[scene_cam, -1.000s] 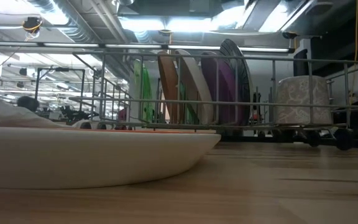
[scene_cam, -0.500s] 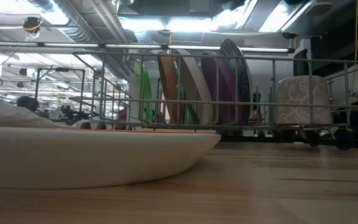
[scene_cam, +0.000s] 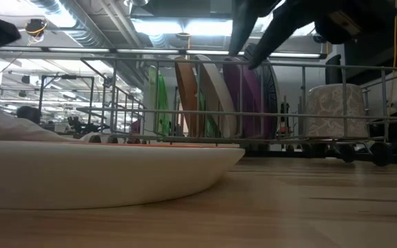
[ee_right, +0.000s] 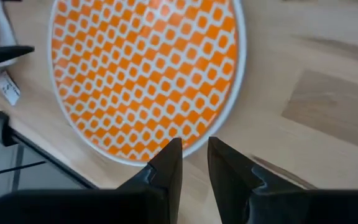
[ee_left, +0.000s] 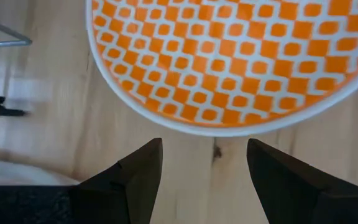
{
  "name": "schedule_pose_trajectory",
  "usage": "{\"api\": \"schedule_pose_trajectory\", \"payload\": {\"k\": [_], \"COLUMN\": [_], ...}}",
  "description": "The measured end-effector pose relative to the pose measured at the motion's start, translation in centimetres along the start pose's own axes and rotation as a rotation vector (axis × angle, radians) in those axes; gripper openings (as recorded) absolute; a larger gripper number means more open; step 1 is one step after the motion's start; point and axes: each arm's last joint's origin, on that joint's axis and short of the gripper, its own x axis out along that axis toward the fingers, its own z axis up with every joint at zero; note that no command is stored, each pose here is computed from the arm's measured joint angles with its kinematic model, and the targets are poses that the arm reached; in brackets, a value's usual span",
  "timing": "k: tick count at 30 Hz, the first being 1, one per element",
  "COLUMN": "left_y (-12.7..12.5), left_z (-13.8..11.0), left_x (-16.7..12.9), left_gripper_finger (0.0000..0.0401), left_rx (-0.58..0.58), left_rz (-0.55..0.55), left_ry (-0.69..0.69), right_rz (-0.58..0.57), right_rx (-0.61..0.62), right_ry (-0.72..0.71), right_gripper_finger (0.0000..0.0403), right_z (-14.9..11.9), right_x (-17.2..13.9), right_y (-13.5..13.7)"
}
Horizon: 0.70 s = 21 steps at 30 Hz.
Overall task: Sort dishes
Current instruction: Put the orange plate into the dish rack
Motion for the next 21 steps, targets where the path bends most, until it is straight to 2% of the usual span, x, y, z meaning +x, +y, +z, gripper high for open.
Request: {"api": "schedule_pose_trajectory", "payload": {"k": [10, 21], "left_y": [0.9, 0.6], "left_z": [0.8, 1.1], "left_x": [1.4, 1.4], "left_gripper_finger": [0.0224, 0.0224], "left_rx": [0.070, 0.256], "left_rz": [0.013, -0.015], "left_ry": [0.002, -0.028], "right_rz": [-0.022, -0.018], "right_rx": [0.042, 0.044], "right_ry": [-0.023, -0.030], "right_gripper_finger": [0.0081, 0.0081], "right_z": [-0.3, -0.3], "right_x": [1.5, 1.9], "right_y": [-0.2, -0.1]}}
